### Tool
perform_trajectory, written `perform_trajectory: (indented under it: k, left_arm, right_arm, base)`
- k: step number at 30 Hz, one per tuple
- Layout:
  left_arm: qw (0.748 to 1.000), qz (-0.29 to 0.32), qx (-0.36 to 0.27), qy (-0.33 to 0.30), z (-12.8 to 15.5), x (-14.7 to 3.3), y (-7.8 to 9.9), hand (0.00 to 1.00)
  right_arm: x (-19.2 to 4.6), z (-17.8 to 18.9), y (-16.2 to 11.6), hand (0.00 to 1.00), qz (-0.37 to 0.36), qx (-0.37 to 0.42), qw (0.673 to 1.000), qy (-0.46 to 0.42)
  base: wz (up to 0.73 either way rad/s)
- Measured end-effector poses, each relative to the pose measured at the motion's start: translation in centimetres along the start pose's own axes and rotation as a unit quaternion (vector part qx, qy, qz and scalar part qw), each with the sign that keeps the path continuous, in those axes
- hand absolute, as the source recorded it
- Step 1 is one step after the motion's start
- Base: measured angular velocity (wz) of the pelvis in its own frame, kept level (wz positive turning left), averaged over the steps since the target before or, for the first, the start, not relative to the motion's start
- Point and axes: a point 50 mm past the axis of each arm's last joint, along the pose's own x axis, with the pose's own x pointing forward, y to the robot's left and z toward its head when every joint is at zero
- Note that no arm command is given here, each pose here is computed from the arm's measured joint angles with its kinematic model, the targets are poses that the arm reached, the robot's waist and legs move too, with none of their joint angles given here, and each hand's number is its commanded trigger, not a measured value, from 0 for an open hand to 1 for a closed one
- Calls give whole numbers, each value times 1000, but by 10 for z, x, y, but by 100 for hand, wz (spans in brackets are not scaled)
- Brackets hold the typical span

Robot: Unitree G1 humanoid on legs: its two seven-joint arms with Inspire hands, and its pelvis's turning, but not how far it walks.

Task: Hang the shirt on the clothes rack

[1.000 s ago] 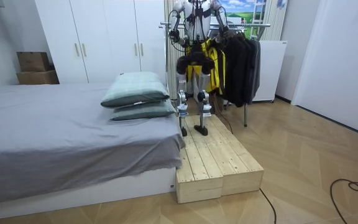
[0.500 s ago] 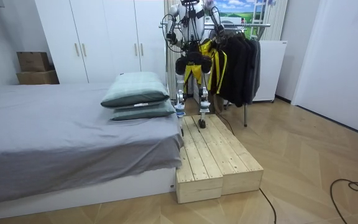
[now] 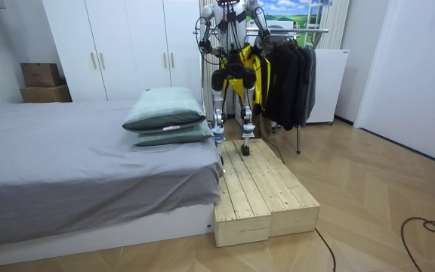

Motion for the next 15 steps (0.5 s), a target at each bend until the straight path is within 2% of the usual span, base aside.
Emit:
perform_trajectory:
  k: [8,15]
  left_arm:
    - [1000,24,-2,-4,1,-1,2,0]
    - [999,30,-8,-8,3,0,0,0]
  right_arm:
    - [1,16,-7,100,-19,-31,999,-28]
    - [0,35,-14,100,-43,-128,990,-46]
  base:
    - [0]
    - [0]
